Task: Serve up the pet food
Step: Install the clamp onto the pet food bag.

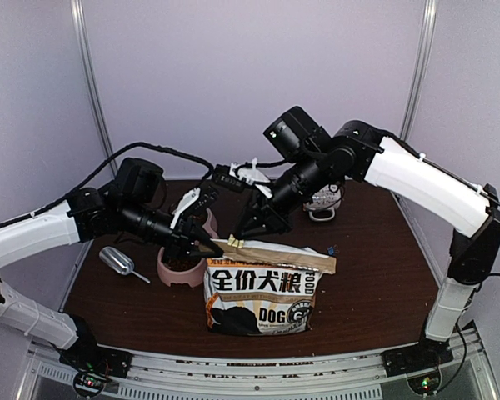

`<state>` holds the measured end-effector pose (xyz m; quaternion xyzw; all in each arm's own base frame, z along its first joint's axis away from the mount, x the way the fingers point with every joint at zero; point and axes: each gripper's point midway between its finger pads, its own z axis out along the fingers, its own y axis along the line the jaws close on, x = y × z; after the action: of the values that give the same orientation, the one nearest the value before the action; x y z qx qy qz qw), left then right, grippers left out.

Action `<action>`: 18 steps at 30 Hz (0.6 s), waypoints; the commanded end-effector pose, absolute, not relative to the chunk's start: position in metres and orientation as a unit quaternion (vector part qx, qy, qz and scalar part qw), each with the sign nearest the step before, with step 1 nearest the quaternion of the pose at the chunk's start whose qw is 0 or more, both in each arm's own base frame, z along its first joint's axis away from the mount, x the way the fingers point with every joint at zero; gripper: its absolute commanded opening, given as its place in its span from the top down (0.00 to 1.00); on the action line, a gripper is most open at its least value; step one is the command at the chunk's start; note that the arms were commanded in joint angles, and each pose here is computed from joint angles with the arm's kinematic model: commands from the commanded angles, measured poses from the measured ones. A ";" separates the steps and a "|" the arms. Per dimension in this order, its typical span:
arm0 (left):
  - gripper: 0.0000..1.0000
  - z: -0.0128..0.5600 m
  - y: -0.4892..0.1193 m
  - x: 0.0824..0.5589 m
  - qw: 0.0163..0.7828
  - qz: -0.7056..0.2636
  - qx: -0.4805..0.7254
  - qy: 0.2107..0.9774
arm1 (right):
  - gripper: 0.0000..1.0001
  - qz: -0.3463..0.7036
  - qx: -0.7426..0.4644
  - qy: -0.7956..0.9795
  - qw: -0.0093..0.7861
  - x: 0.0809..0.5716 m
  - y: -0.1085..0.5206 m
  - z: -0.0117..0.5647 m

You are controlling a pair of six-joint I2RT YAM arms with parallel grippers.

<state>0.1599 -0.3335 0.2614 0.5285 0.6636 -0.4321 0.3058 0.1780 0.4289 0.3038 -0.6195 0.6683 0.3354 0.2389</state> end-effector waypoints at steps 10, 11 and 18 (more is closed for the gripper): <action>1.00 0.338 -0.351 0.157 0.439 -0.443 0.556 0.549 | 1.00 0.364 -0.615 0.675 0.184 0.164 0.444 0.274; 1.00 0.337 -0.352 0.158 0.440 -0.437 0.558 0.552 | 1.00 0.364 -0.612 0.676 0.188 0.166 0.446 0.275; 1.00 0.326 -0.351 0.163 0.440 -0.403 0.564 0.571 | 1.00 0.372 -0.602 0.677 0.201 0.169 0.450 0.281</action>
<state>0.1625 -0.3344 0.2600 0.5469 0.6596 -0.3940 0.3327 0.1809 0.4349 0.3038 -0.6022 0.6769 0.3500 0.2383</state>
